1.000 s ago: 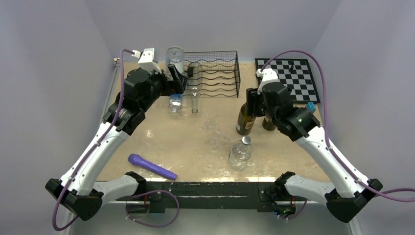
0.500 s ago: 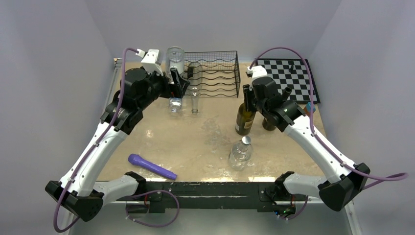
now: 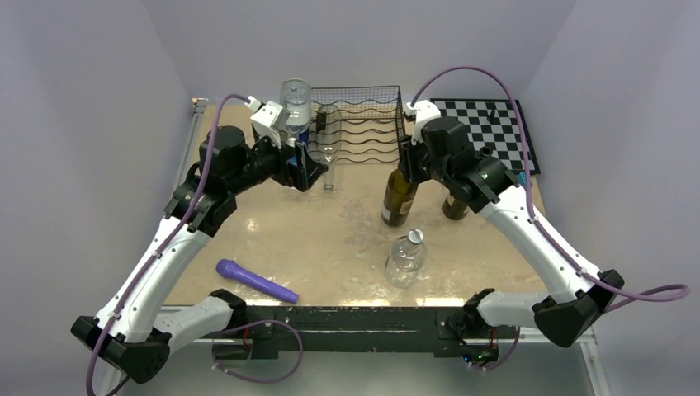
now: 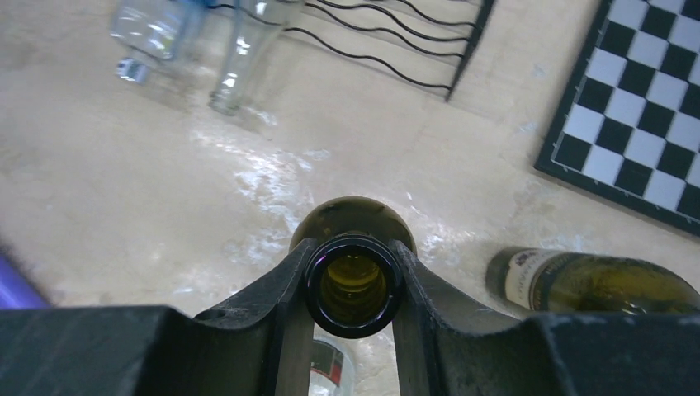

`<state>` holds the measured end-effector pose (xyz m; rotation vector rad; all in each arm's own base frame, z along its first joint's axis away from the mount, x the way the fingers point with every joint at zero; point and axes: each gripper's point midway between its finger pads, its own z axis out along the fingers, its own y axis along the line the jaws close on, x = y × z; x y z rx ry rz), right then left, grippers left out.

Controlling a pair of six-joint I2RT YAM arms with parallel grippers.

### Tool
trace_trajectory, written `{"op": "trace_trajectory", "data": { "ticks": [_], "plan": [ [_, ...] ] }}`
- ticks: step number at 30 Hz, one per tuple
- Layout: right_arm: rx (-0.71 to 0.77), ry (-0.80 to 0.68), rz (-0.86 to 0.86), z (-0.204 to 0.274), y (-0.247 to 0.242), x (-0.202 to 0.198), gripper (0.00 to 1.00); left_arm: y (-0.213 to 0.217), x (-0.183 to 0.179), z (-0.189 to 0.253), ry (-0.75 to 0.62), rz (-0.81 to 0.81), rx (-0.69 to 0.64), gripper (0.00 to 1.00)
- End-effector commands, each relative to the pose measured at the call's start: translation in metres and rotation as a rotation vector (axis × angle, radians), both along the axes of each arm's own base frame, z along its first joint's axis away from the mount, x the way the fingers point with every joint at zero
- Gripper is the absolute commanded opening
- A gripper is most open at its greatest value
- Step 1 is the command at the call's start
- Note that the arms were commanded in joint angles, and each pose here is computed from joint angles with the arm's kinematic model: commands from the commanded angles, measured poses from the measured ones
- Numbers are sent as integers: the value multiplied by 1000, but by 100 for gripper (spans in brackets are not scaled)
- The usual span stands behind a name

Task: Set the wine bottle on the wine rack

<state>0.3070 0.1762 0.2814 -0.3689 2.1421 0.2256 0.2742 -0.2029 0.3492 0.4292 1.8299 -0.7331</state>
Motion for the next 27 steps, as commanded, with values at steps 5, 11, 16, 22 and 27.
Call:
{"op": "trace_trajectory", "data": {
  "ticks": [5, 11, 16, 22, 27],
  "plan": [
    [146, -198, 305, 77, 79, -28, 0, 4, -14, 9, -63, -49, 23, 99],
    [117, -178, 447, 60, 119, -47, 0, 17, -23, 7, -69, -16, 57, 99],
    [94, -184, 534, 51, 143, -59, 0, 27, -33, 5, -69, 4, 71, 99],
    [74, -233, 625, 40, 155, -70, 17, 35, -41, 6, -76, 21, 75, 99],
    [89, -252, 629, 34, 152, -74, 40, 31, -46, 4, -66, -8, 71, 99]
  ]
}}
